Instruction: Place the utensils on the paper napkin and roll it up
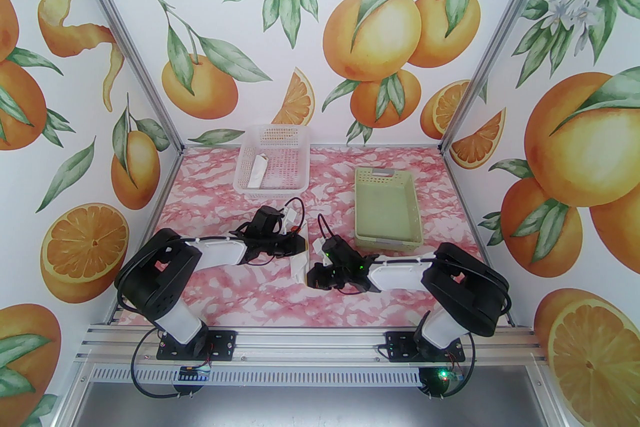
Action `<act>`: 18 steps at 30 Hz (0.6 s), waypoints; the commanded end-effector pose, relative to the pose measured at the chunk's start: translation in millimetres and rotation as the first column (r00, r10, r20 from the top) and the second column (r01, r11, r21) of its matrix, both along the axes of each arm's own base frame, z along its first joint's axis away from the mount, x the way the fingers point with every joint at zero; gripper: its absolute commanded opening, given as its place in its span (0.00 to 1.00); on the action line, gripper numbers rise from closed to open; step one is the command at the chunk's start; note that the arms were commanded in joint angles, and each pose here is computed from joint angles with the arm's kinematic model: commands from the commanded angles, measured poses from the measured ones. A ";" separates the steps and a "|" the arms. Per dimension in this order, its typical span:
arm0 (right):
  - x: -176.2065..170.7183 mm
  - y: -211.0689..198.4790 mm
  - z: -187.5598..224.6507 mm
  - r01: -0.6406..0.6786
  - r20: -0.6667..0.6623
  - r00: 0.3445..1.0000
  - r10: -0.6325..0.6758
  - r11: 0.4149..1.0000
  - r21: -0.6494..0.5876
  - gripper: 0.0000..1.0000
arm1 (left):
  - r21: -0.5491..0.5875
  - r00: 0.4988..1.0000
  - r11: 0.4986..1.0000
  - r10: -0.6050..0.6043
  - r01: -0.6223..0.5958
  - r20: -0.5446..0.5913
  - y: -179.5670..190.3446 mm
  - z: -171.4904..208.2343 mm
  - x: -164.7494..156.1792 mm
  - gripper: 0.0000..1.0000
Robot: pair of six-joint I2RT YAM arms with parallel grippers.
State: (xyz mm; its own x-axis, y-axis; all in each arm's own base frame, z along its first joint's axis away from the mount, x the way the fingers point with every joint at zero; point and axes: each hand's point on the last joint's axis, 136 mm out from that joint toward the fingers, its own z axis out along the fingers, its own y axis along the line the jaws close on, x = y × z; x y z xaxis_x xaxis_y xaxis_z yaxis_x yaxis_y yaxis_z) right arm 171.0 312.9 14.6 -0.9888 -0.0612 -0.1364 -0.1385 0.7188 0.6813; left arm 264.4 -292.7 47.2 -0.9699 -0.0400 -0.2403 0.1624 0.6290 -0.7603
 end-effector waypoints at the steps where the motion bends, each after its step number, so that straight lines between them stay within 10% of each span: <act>1: -16.3 -26.4 -36.4 0.010 -0.077 0.997 -0.022 0.988 -0.153 0.00 | -0.029 0.999 0.999 -0.011 0.012 0.051 -12.9 10.8 11.7 0.12; 18: -15.5 -24.8 -35.8 0.006 -0.078 0.997 -0.018 0.988 -0.153 0.00 | -0.030 0.999 0.999 -0.027 0.029 0.045 -24.3 1.3 16.8 0.12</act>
State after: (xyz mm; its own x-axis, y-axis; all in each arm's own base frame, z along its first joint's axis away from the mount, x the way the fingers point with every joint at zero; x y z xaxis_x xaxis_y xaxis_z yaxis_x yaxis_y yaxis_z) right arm 172.2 314.5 14.3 -0.9888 -0.0616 -0.1357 -0.1383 0.7187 0.6814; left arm 271.0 -305.1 39.0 -0.9706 -0.0239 -0.2395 0.1719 0.6273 -0.7596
